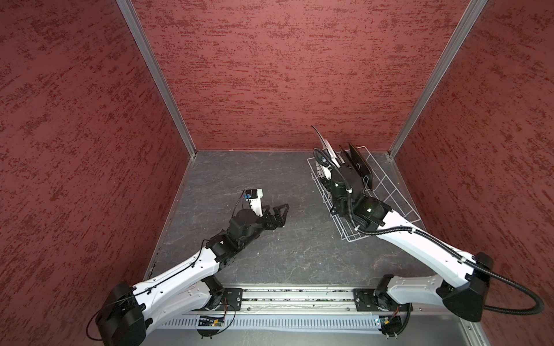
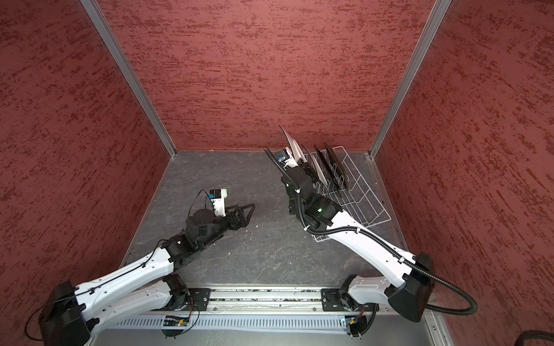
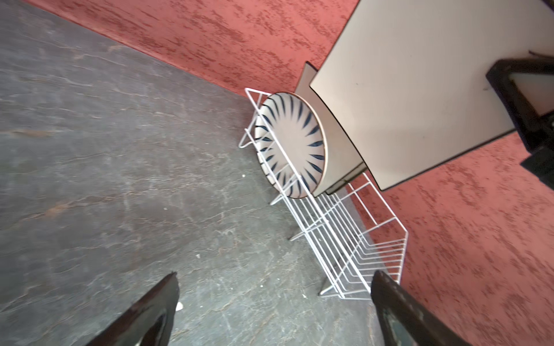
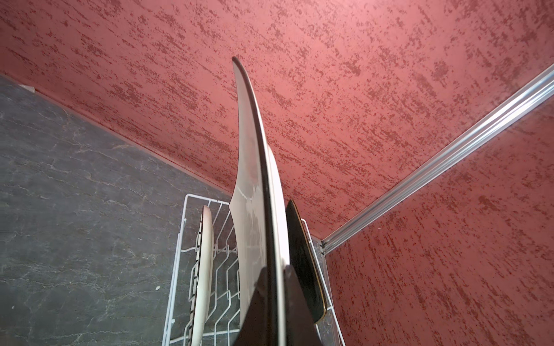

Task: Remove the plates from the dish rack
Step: 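Close the right gripper on the white square plate and lift it upward, then tilt the plate toward the left gripper while the left gripper grasps its edge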

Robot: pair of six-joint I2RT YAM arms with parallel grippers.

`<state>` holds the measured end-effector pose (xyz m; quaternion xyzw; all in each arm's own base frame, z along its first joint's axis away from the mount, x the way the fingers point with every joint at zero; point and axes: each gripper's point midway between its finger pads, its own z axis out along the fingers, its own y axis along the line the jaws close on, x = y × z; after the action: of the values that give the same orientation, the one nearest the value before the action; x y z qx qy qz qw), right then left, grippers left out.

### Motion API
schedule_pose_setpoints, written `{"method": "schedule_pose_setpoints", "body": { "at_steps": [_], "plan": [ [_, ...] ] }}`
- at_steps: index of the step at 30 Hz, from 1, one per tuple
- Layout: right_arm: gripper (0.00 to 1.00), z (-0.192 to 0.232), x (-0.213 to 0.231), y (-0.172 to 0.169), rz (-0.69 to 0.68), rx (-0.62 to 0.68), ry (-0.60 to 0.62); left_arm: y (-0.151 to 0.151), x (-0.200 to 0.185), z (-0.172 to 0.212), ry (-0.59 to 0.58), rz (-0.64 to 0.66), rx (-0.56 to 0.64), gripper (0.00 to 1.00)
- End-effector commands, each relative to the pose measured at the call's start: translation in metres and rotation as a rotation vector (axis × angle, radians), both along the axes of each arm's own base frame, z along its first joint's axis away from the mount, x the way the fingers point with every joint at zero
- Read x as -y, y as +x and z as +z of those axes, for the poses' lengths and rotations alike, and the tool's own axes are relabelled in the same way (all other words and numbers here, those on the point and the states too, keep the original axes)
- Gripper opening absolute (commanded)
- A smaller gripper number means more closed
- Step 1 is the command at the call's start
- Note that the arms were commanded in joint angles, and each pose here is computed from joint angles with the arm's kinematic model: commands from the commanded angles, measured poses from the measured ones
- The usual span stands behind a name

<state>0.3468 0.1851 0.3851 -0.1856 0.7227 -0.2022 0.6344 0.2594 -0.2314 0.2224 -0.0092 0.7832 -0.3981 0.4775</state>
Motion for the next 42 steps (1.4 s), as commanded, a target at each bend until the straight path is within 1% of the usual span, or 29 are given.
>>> {"method": "schedule_pose_setpoints", "body": {
  "at_steps": [1, 5, 8, 12, 16, 23, 27, 30, 36, 42],
  "plan": [
    [0.00, 0.097, 0.023, -0.022, -0.038, 0.236, 0.221, -0.008, 0.013, 0.030, -0.086, -0.094, 0.095, 1.00],
    [0.00, 0.106, 0.019, -0.029, -0.015, 0.257, 0.246, -0.009, 0.015, 0.034, -0.113, -0.106, 0.101, 0.99],
    [0.00, 0.116, 0.015, -0.037, 0.013, 0.283, 0.286, -0.006, 0.012, 0.039, -0.182, -0.106, 0.085, 0.99],
    [0.00, 0.128, 0.006, -0.048, 0.083, 0.302, 0.364, 0.000, 0.004, 0.053, -0.315, -0.122, 0.079, 0.99],
    [0.00, 0.137, 0.000, -0.055, 0.154, 0.313, 0.445, 0.004, -0.003, 0.057, -0.360, -0.127, 0.078, 0.99],
    [0.00, 0.144, -0.022, -0.068, 0.352, 0.280, 0.650, 0.008, -0.010, 0.057, -0.428, -0.117, 0.067, 1.00],
    [0.00, 0.148, -0.040, -0.087, 0.543, 0.248, 0.859, 0.016, -0.025, 0.043, -0.460, -0.050, 0.019, 1.00],
    [0.00, 0.144, -0.055, -0.093, 0.642, 0.208, 0.970, 0.017, -0.031, 0.043, -0.489, -0.047, 0.021, 1.00],
    [0.00, 0.130, -0.062, -0.095, 0.699, 0.176, 1.193, 0.010, -0.036, 0.052, -0.492, -0.050, 0.062, 1.00],
    [0.00, 0.117, -0.065, -0.094, 0.742, 0.150, 1.334, 0.001, -0.048, 0.056, -0.524, -0.030, 0.101, 0.99]
  ]
}}
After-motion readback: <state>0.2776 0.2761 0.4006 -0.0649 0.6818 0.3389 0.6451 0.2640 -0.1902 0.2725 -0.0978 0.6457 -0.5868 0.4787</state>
